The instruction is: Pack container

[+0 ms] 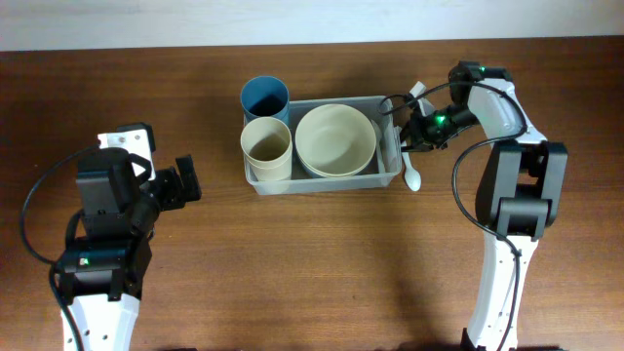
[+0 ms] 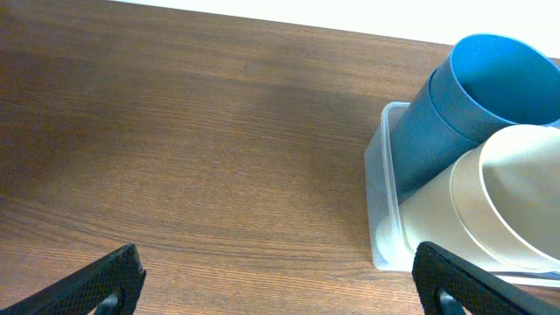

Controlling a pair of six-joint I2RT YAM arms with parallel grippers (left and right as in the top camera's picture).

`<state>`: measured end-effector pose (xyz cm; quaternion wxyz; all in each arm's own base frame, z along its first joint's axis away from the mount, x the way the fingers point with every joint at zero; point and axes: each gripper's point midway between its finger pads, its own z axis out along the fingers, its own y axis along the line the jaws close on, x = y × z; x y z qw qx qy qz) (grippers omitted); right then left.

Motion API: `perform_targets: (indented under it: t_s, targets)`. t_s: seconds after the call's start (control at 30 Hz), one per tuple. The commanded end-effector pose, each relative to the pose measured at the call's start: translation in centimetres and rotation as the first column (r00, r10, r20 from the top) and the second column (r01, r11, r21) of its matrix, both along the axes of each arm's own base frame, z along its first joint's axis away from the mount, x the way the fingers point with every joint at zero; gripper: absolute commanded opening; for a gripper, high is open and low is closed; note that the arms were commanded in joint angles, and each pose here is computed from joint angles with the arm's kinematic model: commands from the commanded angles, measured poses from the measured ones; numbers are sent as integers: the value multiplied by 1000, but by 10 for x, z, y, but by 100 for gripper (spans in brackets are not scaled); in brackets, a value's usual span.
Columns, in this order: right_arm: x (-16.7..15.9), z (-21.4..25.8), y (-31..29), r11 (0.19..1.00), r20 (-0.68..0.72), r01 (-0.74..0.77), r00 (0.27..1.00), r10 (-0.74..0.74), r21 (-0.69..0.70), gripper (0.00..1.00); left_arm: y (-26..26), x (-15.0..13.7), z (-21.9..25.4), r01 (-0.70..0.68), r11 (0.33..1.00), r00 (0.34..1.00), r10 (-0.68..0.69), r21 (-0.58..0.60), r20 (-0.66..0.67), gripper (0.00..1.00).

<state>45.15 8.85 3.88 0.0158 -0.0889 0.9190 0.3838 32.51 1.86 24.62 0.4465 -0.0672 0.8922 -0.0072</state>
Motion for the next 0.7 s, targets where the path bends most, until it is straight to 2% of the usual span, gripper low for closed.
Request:
perform_targets:
  t_s: [0.0, 0.3, 0.67]
  targets:
    - [0, -5, -3, 1000, -13, 16, 1000, -16, 8, 4, -1, 0, -3, 18, 1000, 1000, -17, 7, -6, 100]
    - [2, -19, -20, 993, -16, 28, 999, -30, -114, 4, -1, 0, -3, 18, 1000, 1000, -17, 7, -6, 100]
    - [2, -20, -20, 993, -18, 29, 999, -32, -114, 4, -1, 0, -3, 18, 1000, 1000, -18, 7, -6, 100]
